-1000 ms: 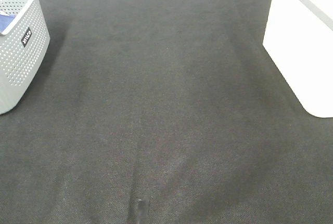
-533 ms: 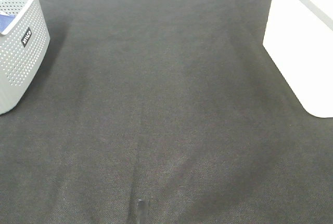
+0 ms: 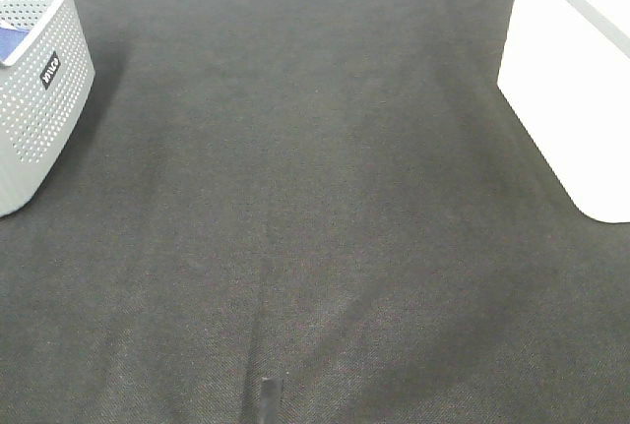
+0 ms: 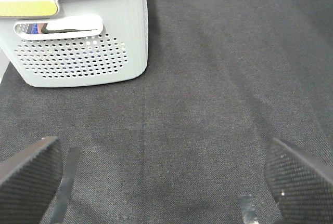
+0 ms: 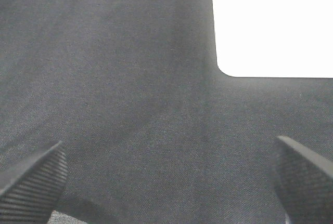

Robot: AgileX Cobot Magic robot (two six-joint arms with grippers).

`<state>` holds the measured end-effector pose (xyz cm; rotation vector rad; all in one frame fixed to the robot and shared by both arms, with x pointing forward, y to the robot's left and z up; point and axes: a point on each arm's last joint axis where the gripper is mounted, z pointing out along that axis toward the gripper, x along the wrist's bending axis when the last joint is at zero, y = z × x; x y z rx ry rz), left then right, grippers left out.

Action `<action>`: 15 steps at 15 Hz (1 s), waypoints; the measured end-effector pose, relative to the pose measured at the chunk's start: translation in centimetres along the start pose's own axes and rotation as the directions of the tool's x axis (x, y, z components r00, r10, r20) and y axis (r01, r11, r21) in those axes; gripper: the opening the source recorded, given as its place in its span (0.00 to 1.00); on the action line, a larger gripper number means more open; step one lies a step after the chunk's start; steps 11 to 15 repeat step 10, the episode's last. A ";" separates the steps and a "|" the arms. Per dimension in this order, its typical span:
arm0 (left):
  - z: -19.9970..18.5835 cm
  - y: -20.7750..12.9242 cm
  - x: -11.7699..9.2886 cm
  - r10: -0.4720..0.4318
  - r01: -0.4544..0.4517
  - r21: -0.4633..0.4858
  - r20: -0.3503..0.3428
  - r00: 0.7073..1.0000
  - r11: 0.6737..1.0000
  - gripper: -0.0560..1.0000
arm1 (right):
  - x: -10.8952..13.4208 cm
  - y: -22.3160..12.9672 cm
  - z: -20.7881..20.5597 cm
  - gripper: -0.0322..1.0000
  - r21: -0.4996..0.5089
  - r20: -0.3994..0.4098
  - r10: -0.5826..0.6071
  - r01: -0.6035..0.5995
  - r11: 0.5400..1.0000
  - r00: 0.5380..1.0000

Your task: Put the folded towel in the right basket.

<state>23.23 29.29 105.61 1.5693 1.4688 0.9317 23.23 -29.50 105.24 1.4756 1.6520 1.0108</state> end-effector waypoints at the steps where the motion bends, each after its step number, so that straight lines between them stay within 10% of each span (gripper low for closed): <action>1: 0.0 0.0 0.0 0.000 0.000 0.000 0.000 1.000 1.000 0.99 | 0.0 0.0 0.0 0.96 0.000 0.000 0.000 0.000 1.000 1.000; 15: 0.0 0.0 0.0 0.000 0.000 0.000 0.000 1.000 1.000 0.99 | 0.0 0.0 0.0 0.96 0.000 0.000 0.001 -0.001 1.000 1.000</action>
